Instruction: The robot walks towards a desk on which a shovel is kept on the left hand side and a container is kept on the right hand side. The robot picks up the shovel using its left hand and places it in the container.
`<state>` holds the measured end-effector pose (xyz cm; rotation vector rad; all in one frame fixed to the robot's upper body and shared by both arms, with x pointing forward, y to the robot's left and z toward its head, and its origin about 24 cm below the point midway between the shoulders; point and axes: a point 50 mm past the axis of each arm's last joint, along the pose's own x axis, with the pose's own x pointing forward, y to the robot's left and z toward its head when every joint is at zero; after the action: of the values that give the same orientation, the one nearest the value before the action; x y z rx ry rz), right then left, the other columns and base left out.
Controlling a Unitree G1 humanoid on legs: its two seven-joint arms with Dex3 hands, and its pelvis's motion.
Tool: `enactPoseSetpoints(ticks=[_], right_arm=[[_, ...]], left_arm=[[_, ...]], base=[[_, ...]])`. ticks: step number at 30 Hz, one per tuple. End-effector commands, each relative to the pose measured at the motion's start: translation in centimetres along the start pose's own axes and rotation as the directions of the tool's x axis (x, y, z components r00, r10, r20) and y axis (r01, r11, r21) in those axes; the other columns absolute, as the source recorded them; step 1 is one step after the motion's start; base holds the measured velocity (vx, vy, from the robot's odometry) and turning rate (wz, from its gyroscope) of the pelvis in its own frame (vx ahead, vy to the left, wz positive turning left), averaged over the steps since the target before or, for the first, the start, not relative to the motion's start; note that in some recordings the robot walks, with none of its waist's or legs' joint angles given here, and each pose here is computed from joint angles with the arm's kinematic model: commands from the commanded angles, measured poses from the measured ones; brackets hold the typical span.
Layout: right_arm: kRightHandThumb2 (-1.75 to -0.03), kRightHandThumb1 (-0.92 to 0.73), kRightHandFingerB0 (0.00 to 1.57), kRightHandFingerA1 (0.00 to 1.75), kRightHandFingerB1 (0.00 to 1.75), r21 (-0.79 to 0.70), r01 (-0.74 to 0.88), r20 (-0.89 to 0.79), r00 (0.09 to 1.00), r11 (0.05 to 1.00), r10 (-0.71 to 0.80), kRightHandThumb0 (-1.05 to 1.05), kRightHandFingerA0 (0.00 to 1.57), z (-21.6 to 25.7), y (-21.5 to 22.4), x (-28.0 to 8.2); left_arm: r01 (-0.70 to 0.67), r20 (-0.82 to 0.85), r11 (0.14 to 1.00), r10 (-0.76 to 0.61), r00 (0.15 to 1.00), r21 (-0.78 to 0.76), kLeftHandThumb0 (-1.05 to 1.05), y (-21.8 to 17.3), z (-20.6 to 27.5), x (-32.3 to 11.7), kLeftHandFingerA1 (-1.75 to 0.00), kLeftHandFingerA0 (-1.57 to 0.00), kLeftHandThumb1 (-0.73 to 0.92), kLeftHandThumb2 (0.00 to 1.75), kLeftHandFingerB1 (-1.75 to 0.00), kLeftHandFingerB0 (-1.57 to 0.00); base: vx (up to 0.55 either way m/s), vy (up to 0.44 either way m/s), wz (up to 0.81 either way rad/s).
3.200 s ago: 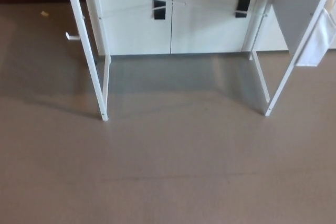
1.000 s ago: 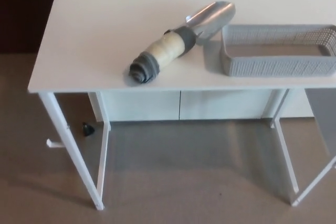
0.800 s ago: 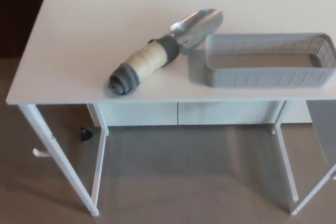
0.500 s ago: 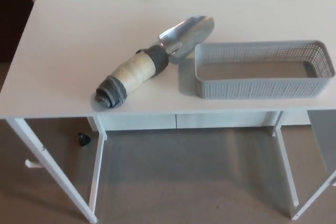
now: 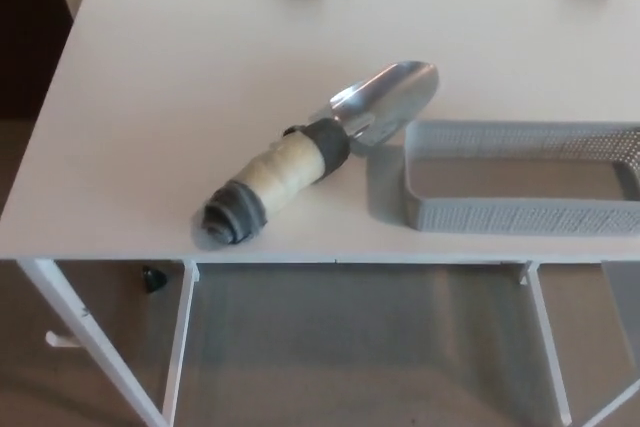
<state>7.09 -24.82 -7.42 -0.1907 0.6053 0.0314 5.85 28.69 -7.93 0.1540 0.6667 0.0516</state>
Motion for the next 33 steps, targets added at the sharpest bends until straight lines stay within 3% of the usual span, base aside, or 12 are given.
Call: enactPoseSetpoints(ticks=[1, 7, 33], right_arm=[[-0.83, -0.62, 0.17, 0.50, 0.43, -0.012, 0.009, 0.011, 1.000, 1.000, -0.009, -0.60, 0.29, 0.12, -0.27, -0.02], [-0.83, -0.62, 0.17, 0.50, 0.43, -0.013, 0.008, 0.018, 1.000, 1.000, -0.007, -0.60, 0.29, 0.39, -0.19, 0.28], [-0.83, -0.62, 0.17, 0.50, 0.43, -0.007, 0.006, 0.014, 1.000, 1.000, -0.006, -0.60, 0.29, 0.20, 0.07, 0.30]], left_arm=[[-0.003, 0.032, 1.000, 0.003, 0.999, 0.006, -0.67, 0.16, 0.39, 0.01, -0.36, -0.30, 0.85, 0.66, -0.31, -0.23], [-0.007, 0.039, 1.000, 0.007, 0.999, 0.004, -0.67, 0.29, 0.62, 0.15, -0.36, -0.30, 0.85, 0.66, -0.31, -0.23], [-0.010, 0.037, 1.000, 0.009, 0.999, 0.010, -0.67, 0.55, 0.68, 0.15, -0.36, -0.30, 0.85, 0.66, -0.31, -0.23]], base=[[0.04, -0.229, 0.18], [0.09, -0.259, 0.03], [0.04, 0.030, 0.02]])
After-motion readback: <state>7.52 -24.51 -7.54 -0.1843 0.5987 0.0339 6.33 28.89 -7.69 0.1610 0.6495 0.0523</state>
